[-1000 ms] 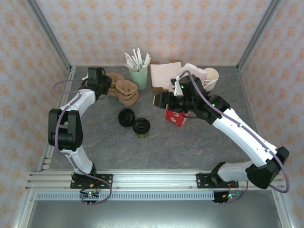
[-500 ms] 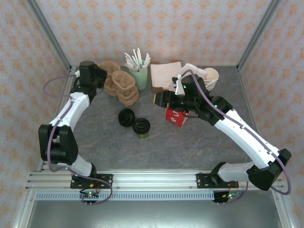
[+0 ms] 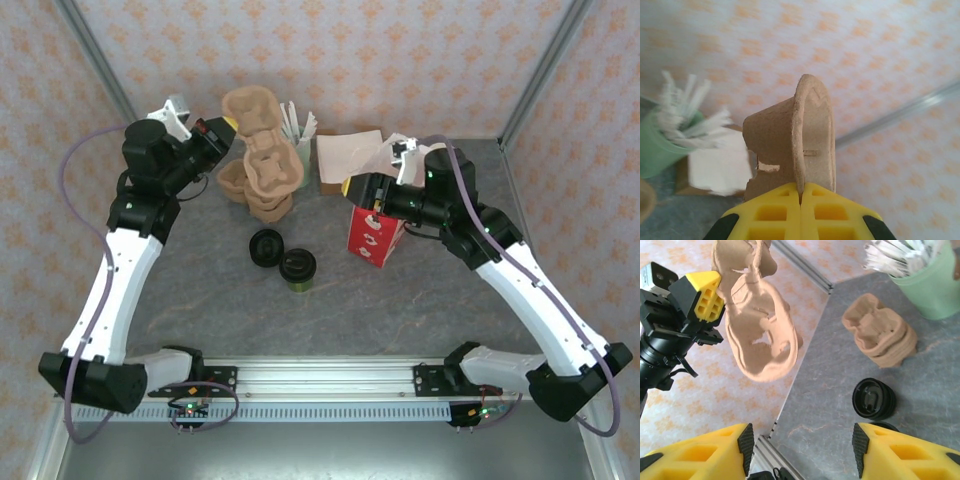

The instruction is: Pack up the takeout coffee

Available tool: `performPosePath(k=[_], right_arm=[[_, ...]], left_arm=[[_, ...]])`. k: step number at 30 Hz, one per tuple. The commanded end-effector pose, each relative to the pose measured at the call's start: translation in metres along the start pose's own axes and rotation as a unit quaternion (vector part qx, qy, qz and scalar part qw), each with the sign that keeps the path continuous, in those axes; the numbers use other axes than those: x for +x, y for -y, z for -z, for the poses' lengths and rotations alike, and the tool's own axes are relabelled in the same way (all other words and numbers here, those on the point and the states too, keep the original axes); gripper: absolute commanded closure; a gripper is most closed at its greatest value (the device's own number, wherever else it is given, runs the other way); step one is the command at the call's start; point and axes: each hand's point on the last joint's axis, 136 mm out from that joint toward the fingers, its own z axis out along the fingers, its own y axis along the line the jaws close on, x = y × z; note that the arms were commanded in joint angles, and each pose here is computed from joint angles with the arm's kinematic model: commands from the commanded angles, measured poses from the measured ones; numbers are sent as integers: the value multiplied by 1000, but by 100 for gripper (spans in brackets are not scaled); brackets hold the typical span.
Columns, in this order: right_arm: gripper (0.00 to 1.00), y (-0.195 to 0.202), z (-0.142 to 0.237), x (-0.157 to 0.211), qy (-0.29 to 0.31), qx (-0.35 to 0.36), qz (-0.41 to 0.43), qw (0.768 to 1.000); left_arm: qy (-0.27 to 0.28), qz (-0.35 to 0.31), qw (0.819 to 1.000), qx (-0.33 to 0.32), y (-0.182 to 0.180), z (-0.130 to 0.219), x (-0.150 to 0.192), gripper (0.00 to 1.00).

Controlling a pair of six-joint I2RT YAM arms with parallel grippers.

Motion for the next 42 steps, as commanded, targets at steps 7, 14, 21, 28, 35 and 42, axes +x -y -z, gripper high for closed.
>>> performPosePath(k=[7,14,21,28,35,42], right_arm=[[50,-55,23,8,-4,-139,133,981],[52,-61,23,16,-22,-169,141,975],[54,-63,19,24,-42,-191,138,971],[56,-64,20,29,-52,-199,136,969],[82,-64,19,31,-58,-204,136,968],[100,-62,22,28,-57,-181,144,971]], left_arm=[[-84,-65,984,143,82,37,44,93],[-99,-48,977,180,95,37,59,93],[-104,-44,975,192,104,31,67,94],[-106,-46,973,197,110,29,71,94],[-107,-48,973,197,112,26,71,94],[-113,-70,975,179,108,26,75,85]])
